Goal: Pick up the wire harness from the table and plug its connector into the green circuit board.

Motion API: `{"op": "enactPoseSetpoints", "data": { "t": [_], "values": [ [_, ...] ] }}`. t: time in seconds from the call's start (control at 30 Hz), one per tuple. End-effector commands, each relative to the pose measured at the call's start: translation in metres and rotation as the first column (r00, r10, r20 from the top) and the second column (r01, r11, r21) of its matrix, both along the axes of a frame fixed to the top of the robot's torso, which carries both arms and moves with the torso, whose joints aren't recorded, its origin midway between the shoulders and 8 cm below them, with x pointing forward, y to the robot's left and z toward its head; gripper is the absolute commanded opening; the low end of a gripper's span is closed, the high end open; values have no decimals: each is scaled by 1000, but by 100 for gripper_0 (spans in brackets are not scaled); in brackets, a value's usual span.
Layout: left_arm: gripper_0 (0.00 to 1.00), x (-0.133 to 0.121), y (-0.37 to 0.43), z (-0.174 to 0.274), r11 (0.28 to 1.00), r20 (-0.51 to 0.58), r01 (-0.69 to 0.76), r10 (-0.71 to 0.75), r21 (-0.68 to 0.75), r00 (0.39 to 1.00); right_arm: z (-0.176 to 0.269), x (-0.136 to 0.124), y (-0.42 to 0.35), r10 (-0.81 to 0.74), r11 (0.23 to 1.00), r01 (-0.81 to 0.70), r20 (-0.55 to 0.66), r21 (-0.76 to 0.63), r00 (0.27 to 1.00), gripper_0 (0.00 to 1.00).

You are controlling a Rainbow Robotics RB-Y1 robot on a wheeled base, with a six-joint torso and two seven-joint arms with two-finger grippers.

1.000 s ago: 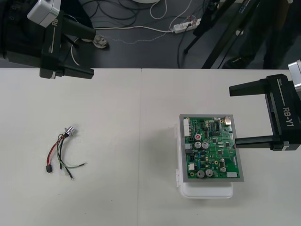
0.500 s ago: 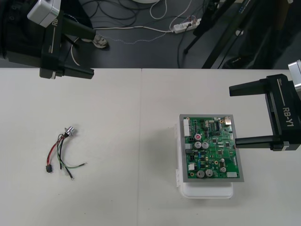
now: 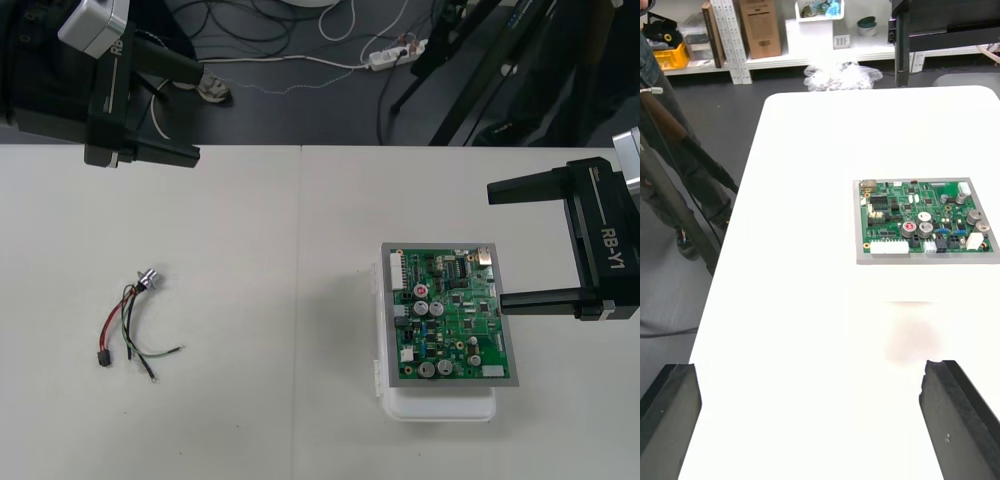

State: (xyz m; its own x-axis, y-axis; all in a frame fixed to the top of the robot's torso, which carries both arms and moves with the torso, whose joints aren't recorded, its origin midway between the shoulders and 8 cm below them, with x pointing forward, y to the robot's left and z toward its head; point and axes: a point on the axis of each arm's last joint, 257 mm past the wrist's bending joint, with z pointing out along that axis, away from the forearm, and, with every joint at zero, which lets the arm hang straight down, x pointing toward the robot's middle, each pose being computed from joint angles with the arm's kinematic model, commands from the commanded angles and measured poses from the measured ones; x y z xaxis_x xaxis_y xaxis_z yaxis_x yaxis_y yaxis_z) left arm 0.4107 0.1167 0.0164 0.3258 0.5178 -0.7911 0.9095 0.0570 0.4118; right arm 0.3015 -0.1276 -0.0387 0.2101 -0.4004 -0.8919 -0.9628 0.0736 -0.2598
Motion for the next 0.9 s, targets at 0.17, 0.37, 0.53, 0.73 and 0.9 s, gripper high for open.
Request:
{"op": "enactPoseSetpoints", "data": {
  "t": [0.17, 0.37, 0.53, 0.73, 0.9],
  "values": [
    [86, 4, -2, 14, 1000, 85, 3, -1, -16, 996, -1, 2, -7, 7, 999, -5, 54, -34, 999, 100],
    [86, 4, -2, 14, 1000, 85, 3, -1, -16, 996, -1, 2, -7, 7, 999, -5, 54, -34, 999, 100],
    [87, 4, -2, 14, 1000, 85, 3, -1, -16, 996, -1, 2, -7, 7, 999, -5, 54, -34, 999, 100],
    [86, 4, -2, 14, 1000, 85, 3, -1, -16, 996, -1, 2, -7, 7, 999, -5, 54, -34, 999, 100],
    [86, 4, -2, 14, 1000, 85, 3, -1, -16, 996, -1, 2, -7, 7, 999, -5, 54, -34, 999, 100]
  ]
}}
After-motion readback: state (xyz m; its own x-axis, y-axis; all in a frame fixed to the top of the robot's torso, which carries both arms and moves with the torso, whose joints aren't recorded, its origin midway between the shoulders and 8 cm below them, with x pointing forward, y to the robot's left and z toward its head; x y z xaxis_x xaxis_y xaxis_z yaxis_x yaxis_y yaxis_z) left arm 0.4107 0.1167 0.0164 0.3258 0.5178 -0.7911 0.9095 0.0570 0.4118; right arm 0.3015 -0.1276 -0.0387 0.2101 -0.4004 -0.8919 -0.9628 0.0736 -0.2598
